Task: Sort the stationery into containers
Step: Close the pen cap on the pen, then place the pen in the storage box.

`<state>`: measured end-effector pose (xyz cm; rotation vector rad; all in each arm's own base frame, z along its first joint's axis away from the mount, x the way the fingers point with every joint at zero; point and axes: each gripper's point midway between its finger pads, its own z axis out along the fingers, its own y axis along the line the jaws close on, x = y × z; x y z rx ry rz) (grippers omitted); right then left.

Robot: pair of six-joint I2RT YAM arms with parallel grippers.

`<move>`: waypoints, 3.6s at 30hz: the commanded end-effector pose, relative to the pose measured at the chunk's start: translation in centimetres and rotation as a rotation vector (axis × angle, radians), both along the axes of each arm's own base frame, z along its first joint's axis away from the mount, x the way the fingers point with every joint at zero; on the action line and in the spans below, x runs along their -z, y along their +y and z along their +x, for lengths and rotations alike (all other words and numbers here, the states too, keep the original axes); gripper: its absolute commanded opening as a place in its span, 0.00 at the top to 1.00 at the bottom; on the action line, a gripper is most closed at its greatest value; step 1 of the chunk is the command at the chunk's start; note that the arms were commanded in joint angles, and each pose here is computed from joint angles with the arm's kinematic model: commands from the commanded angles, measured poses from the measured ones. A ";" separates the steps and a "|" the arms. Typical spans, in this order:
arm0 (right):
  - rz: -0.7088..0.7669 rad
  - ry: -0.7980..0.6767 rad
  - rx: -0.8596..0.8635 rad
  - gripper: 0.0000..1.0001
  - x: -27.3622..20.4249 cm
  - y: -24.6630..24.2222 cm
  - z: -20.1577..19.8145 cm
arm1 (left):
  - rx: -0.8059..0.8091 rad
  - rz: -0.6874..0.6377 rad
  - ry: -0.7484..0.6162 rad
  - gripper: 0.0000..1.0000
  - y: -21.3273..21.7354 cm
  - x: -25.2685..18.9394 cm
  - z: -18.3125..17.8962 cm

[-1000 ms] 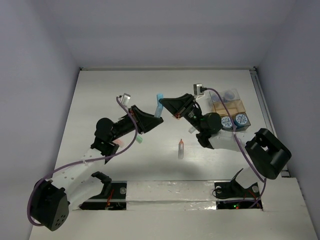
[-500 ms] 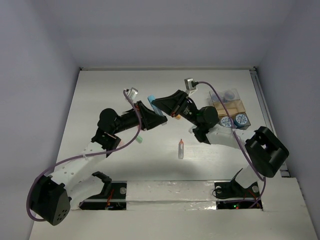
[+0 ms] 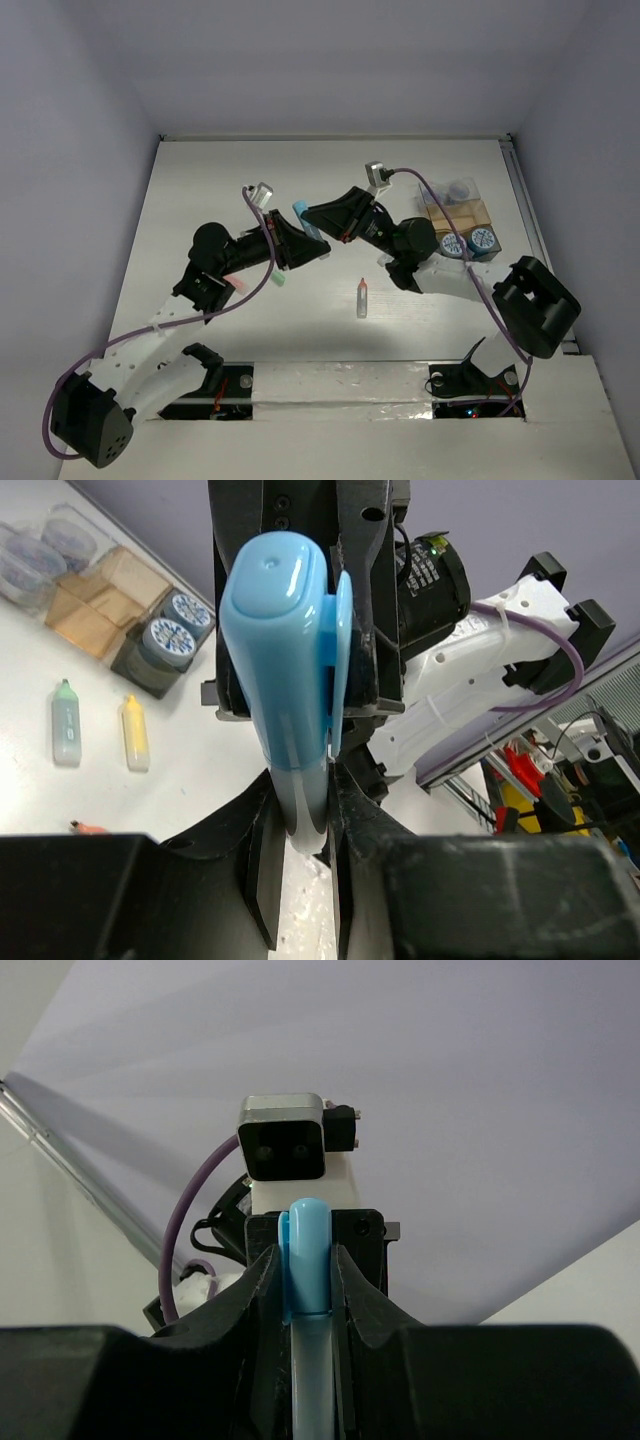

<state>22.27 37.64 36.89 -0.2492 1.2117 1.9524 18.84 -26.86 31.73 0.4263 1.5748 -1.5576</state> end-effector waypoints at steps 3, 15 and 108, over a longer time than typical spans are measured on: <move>-0.288 0.092 -0.193 1.00 9.8 1.4 -4.4 | -0.179 -0.212 -0.333 1.00 3.2 -10.8 0.0; -0.411 0.188 -0.180 1.00 15.7 -0.6 -6.0 | -0.239 -0.197 -0.385 1.00 4.1 -13.3 -0.1; -0.652 0.751 1.587 1.00 19.9 -41.8 19.9 | -0.365 0.352 -0.147 0.01 8.2 4.0 -0.3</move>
